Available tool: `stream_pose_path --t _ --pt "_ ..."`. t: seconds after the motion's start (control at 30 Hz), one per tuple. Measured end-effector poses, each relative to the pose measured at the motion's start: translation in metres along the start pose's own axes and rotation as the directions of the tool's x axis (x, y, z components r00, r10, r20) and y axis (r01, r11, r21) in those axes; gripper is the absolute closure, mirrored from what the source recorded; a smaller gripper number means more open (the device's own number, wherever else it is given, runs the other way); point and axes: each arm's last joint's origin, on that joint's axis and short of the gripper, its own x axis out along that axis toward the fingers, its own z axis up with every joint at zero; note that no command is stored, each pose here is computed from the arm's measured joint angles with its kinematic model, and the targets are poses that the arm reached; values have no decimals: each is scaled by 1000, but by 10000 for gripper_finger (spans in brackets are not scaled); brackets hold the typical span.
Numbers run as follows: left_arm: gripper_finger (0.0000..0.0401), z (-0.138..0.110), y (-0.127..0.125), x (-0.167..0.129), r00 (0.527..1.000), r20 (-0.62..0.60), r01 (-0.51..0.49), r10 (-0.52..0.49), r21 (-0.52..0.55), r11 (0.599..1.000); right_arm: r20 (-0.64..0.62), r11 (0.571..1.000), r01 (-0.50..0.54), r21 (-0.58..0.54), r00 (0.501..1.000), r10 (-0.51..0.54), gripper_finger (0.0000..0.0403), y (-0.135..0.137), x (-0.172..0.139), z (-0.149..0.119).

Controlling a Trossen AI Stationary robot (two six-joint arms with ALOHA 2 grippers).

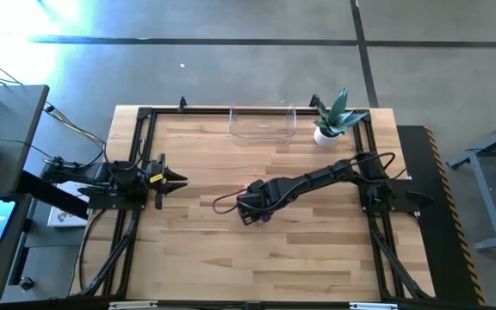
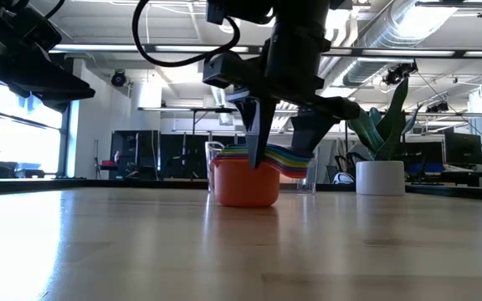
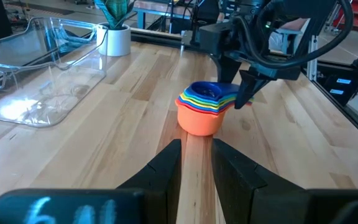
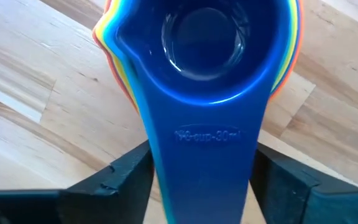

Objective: Nest measuring cups in basket
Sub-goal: Put the stacked measuring cups into the transparent bin

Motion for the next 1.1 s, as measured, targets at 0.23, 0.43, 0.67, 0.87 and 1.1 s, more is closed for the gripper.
stream_pose_path --t 0.23,0.43,0.67,0.87,1.1 --pt "323 0 0 0 1000 0 0 0 0 1000 -7 999 -31 16 1000 31 242 3 0 1" --pt "323 0 0 0 1000 0 0 0 0 1000 -21 999 -39 17 999 40 265 3 0 0" --pt "323 0 0 0 1000 0 0 0 0 1000 -42 998 -39 39 998 40 265 3 0 0" --pt "323 0 0 0 1000 0 0 0 0 1000 -55 998 -48 40 997 50 265 3 0 -1" --pt "323 0 0 0 1000 0 0 0 0 1000 -55 998 -55 40 997 57 267 4 0 0"
